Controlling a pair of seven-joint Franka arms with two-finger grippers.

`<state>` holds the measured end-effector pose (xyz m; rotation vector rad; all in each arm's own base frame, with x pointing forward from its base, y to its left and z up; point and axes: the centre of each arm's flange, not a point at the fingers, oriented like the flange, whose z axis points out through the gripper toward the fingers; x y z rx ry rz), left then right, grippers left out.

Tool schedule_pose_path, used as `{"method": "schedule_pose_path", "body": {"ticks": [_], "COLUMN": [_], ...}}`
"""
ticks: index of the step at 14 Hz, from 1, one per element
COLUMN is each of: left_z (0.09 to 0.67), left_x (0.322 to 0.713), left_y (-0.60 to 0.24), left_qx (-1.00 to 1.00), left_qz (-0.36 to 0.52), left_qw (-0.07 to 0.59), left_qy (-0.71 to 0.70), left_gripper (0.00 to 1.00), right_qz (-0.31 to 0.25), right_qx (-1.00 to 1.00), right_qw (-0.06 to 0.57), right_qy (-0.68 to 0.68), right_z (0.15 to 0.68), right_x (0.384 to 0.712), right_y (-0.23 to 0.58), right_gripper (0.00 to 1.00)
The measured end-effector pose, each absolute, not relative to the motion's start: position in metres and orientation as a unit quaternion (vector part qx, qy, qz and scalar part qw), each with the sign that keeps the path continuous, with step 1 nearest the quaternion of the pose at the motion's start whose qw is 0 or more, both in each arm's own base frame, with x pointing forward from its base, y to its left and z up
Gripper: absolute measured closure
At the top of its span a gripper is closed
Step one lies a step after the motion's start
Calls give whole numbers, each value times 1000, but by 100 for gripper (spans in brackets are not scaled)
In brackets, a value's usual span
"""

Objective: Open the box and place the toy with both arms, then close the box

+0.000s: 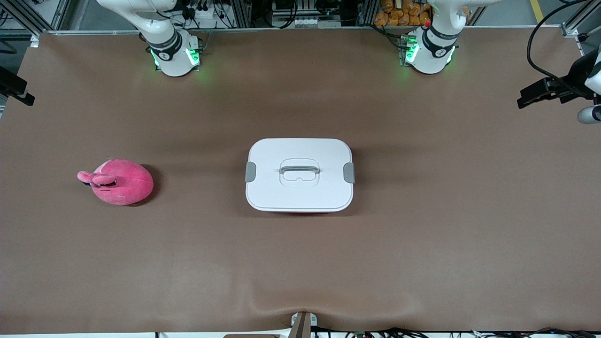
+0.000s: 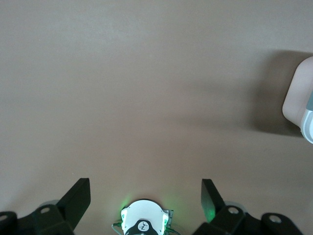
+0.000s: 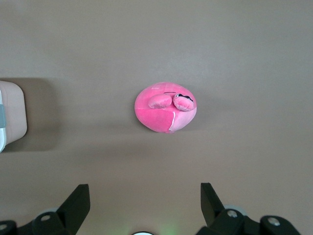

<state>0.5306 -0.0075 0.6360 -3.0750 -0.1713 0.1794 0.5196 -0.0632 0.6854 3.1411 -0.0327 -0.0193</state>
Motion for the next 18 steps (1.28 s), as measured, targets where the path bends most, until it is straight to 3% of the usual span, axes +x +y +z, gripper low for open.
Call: {"method": "schedule_pose_path", "body": {"ticks": [18], "left_z": [594], "left_x": [554], "left_y": [-73], "left_qx": [-991], "left_qz": [62], "left_qw": [13], "left_qy": [-122], "left_gripper": [0], "right_qz": [-10], "right_qx": [1000], "right_qw": [0], "right_qy": [-11], "right_z": [682], "right_x": [522], "right_y": [-63], "right_gripper": [0]}}
